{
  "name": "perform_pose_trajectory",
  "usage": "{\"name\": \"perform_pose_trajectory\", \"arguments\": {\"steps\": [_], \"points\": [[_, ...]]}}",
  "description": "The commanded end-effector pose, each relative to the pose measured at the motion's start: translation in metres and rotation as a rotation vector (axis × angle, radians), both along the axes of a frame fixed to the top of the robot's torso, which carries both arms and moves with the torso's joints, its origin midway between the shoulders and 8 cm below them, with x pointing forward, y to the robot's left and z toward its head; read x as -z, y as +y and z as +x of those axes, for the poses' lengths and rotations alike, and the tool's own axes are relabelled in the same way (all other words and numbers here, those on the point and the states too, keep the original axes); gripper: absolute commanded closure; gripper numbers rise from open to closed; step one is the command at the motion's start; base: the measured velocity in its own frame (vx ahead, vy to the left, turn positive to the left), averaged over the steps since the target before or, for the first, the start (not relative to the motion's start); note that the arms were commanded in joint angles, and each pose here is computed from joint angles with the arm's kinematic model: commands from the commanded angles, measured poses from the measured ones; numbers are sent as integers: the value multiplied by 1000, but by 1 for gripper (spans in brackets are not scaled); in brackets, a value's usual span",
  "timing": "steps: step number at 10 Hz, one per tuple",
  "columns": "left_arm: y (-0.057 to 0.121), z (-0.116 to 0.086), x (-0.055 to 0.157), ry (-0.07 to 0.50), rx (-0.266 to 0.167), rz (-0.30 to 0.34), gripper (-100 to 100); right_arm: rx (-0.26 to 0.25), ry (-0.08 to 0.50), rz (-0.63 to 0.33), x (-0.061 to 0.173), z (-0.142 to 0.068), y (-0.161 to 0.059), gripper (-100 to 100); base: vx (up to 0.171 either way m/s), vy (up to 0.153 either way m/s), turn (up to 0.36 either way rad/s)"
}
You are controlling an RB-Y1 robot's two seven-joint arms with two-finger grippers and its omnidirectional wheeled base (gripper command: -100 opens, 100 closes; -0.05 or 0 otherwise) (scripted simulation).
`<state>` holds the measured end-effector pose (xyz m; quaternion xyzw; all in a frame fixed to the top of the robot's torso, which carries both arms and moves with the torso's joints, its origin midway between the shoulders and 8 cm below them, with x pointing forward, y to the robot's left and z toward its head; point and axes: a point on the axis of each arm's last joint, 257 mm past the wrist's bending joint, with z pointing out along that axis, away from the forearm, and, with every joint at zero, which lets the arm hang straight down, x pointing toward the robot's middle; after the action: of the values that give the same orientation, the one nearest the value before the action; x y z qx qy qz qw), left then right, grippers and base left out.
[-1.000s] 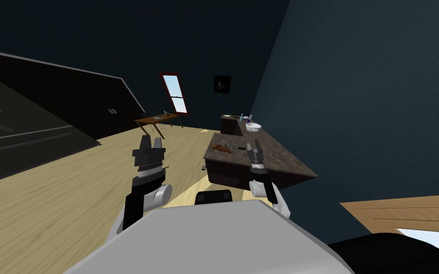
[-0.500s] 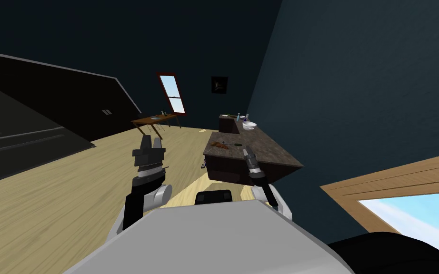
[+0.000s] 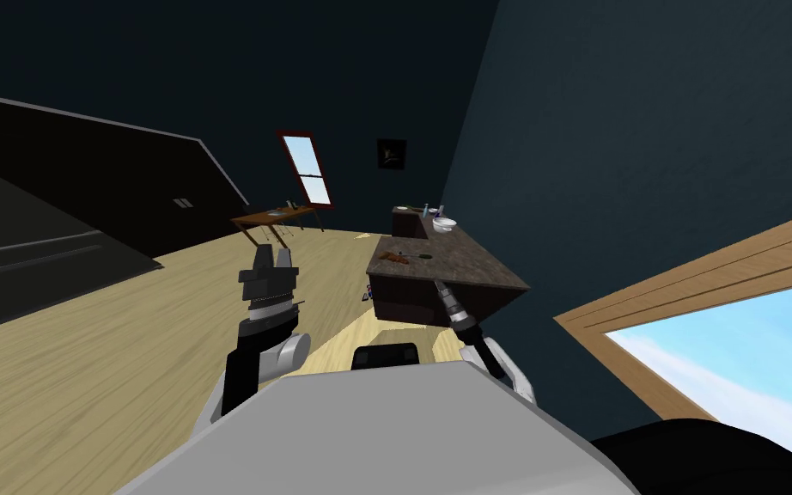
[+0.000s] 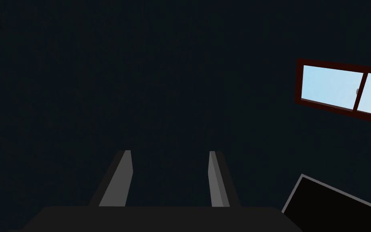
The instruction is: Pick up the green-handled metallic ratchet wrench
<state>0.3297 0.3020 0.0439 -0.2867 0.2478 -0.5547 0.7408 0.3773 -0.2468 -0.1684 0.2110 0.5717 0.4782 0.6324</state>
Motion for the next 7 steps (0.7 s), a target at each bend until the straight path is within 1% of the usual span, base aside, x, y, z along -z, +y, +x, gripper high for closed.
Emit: {"name": "perform_pose_trajectory", "arguments": {"steps": [1, 2, 3, 4, 5, 6, 7], "points": [[0, 0, 0, 0, 0, 0, 0, -13, 37, -60, 23, -1, 0, -100, -79, 8, -24], [0, 0, 0, 0, 0, 0, 0, -40, 62, -134, 43, -7, 4, -100, -90, 22, -40], [0, 0, 0, 0, 0, 0, 0, -37, 93, -154, 57, -9, -4, -100, -75, 23, -20], [0, 0, 0, 0, 0, 0, 0, -62, 122, -225, 79, -16, -2, -100, -78, 24, -15], [0, 0, 0, 0, 0, 0, 0, -63, 148, -251, 90, -19, -11, -100, -62, 18, -15], [0, 0, 0, 0, 0, 0, 0, -94, 164, -318, 107, -27, -8, -100, -76, 26, -6], [0, 0, 0, 0, 0, 0, 0, -97, 194, -352, 119, -30, -19, -100, -64, 24, -3]]}}
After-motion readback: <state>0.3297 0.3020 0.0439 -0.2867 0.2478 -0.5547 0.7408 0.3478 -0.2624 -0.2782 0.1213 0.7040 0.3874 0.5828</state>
